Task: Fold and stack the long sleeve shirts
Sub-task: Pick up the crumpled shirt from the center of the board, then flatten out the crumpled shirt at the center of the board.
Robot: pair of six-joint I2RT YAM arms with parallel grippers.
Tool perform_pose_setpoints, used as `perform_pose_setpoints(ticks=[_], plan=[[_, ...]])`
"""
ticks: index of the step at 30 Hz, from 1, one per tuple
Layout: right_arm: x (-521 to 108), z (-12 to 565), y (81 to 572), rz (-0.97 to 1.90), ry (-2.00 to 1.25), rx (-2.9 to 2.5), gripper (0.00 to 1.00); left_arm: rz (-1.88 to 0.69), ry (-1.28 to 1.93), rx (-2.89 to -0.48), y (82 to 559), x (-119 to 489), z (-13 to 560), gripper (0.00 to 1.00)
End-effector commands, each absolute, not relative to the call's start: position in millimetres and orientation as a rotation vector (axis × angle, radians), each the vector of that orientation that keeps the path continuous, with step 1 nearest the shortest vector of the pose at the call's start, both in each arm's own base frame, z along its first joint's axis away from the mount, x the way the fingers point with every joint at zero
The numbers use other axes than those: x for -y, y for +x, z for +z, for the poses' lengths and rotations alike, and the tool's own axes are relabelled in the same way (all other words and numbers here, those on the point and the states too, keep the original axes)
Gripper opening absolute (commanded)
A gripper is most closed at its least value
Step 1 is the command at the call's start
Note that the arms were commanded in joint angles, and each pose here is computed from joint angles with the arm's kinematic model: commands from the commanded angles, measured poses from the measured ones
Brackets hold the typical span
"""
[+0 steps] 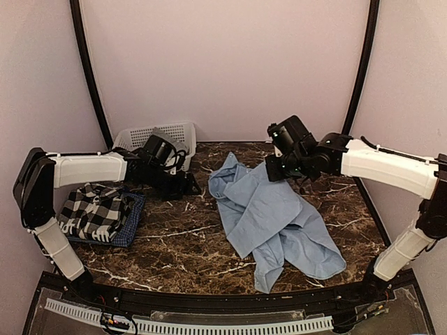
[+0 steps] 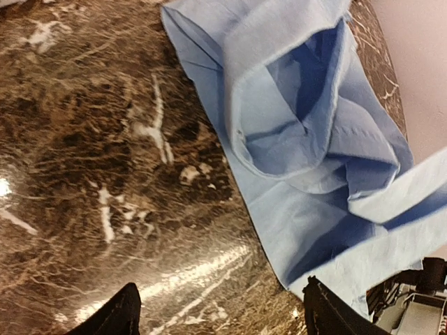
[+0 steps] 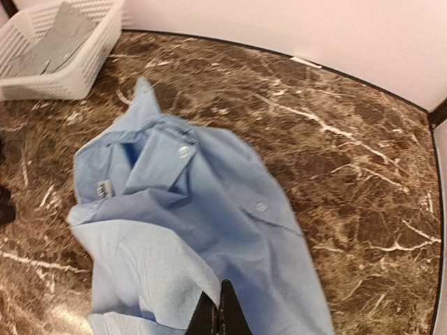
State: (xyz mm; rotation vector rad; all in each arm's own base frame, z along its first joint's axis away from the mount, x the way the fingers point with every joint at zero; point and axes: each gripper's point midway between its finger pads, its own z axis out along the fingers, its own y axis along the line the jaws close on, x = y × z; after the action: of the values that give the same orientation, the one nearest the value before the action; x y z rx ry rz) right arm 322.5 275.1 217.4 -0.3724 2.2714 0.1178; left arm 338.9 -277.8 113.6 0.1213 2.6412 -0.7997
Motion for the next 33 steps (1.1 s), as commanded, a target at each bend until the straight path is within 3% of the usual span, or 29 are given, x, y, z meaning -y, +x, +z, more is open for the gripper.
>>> perform_pose_setpoints(ticks=[1, 6, 15, 33], plan=[[-235, 265, 364, 0.102, -0.260, -2.143, 0.00, -0.924, 0.227, -2.625, 310, 320, 115, 0.78], [-206, 287, 399, 0.152, -0.182, -2.091, 0.00, -0.939, 0.320, -2.680, 279, 359, 90, 0.76], [-161, 294, 431, 0.139, -0.040, -2.041, 0.00, -0.811, 0.358, -2.763, 253, 376, 52, 0.72], [-137, 301, 426, 0.244, -0.020, -2.010, 0.00, -0.578, 0.580, -2.742, 223, 410, 34, 0.73]])
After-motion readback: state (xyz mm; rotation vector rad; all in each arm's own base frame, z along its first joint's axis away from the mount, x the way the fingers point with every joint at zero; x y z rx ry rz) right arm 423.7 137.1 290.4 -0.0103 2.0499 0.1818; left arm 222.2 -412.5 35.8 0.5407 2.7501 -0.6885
